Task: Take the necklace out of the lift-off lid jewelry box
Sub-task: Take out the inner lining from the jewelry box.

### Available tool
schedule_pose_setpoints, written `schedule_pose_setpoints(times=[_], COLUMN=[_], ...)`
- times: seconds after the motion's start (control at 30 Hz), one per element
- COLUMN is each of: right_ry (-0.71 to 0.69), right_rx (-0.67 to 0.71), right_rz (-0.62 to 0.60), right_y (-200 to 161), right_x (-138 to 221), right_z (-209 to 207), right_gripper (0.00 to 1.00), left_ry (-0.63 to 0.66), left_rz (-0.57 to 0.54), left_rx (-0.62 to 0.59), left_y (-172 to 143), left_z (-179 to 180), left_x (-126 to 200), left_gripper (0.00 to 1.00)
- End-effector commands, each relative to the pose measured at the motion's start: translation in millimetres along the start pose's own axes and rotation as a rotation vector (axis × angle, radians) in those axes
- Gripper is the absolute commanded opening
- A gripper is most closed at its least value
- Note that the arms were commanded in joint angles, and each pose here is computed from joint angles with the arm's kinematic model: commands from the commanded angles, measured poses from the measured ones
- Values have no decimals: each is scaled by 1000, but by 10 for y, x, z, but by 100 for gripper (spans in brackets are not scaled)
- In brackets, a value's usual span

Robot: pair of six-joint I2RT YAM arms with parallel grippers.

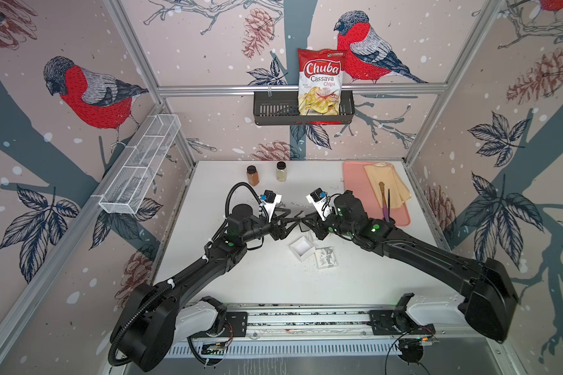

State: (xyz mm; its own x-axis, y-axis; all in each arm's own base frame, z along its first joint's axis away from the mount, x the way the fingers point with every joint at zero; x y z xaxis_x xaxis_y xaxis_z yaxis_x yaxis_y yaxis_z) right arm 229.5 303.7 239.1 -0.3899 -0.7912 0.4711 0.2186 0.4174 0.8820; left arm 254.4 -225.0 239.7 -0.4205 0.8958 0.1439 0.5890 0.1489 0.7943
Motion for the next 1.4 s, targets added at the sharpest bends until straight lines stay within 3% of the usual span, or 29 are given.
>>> schedule_pose_setpoints(times=[0.0, 0.17, 0.4, 0.6, 0.67, 0.73, 0.83, 0.97, 1.1, 1.37], right_ry=[22, 33, 45, 40, 36, 32, 42, 64, 87, 224], right_rx=[29, 39, 44, 47, 46, 41, 23, -8, -49, -93], right_rz=[-42, -53, -54, -54, -52, -52, -52, -77, -177, -326], right_y=[83, 110, 108, 94, 84, 73, 36, 34, 120, 183], right_x=[19, 24, 0, -5, -11, -9, -1, 90, 313, 654], right_z=[32, 46, 57, 51, 40, 25, 3, -44, -126, -154], right_gripper=[18, 19, 20, 21, 22, 25, 41, 49, 52, 51], left_ry=[-58, -45, -68, -81, -85, -81, -51, -15, 0, -18], left_rz=[-11, -11, -9, -11, -15, -21, -35, -52, -59, -133], left_rx=[-44, -40, -37, -33, -35, -38, -47, -90, -179, -363], left_y=[63, 62, 80, 99, 114, 129, 144, 160, 173, 255], left_z=[-101, -77, -102, -114, -127, -130, -115, -127, -181, -334], left_x=[1, -7, -28, -46, -43, -39, -9, 62, 144, 282], left_gripper=[65, 59, 35, 19, 18, 13, 1, 0, 0, 0])
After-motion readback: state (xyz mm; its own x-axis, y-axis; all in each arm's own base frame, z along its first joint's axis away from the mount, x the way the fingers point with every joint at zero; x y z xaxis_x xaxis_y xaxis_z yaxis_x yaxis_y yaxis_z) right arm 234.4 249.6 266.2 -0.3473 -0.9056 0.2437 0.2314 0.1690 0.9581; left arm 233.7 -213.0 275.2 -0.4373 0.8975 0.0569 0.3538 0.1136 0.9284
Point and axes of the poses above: each gripper's point midway between its finger pads, its own x axis back along the fingers, its own z axis along the line the jaws close on, y = z × x, the point moved 4 cm from there along x, back along the fingers, and after that the axes turned 14 degrees about x, right-handed, at the moved point
